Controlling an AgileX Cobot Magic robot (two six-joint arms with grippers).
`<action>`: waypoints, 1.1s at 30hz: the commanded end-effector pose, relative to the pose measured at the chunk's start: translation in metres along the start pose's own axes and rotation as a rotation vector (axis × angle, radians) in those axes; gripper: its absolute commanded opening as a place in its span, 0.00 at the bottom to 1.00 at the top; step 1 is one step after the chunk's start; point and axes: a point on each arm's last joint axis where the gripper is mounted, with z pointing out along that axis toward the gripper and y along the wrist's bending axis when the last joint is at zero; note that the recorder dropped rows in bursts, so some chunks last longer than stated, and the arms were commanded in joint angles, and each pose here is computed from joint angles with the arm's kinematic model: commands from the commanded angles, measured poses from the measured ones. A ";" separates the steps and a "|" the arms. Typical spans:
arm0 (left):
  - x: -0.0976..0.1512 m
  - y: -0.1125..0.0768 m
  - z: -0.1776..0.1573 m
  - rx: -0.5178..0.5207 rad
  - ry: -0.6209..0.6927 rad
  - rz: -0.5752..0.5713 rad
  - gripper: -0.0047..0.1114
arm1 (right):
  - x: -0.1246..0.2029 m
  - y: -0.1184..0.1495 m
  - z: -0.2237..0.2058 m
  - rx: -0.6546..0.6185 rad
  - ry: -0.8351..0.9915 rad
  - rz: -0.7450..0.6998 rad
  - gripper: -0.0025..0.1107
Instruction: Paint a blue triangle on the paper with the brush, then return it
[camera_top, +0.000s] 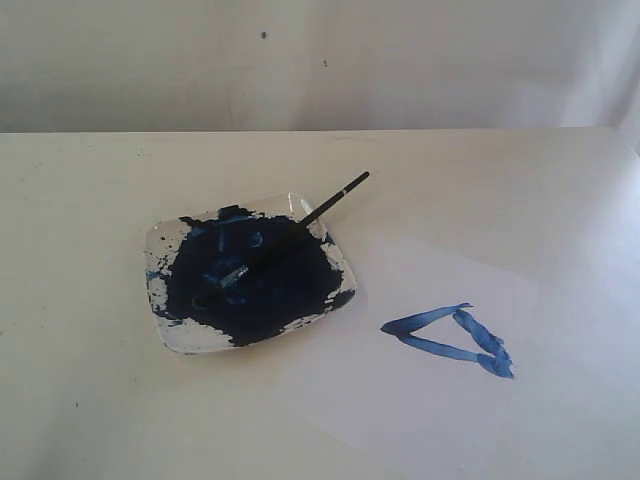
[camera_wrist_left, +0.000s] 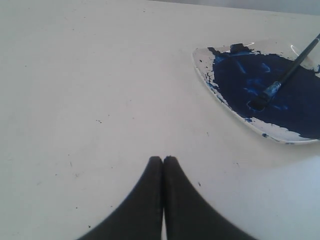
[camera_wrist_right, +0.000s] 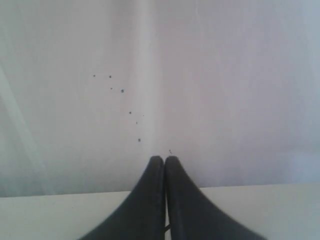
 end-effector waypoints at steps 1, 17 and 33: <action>0.001 0.000 0.000 0.002 -0.004 -0.017 0.04 | 0.024 -0.004 -0.015 0.014 0.015 -0.010 0.02; 0.000 0.000 0.000 0.002 -0.006 -0.017 0.04 | 0.087 -0.015 -0.041 0.045 0.060 0.340 0.02; 0.000 0.000 0.000 0.002 -0.006 -0.017 0.04 | 0.176 -0.056 -0.077 0.676 0.501 0.674 0.02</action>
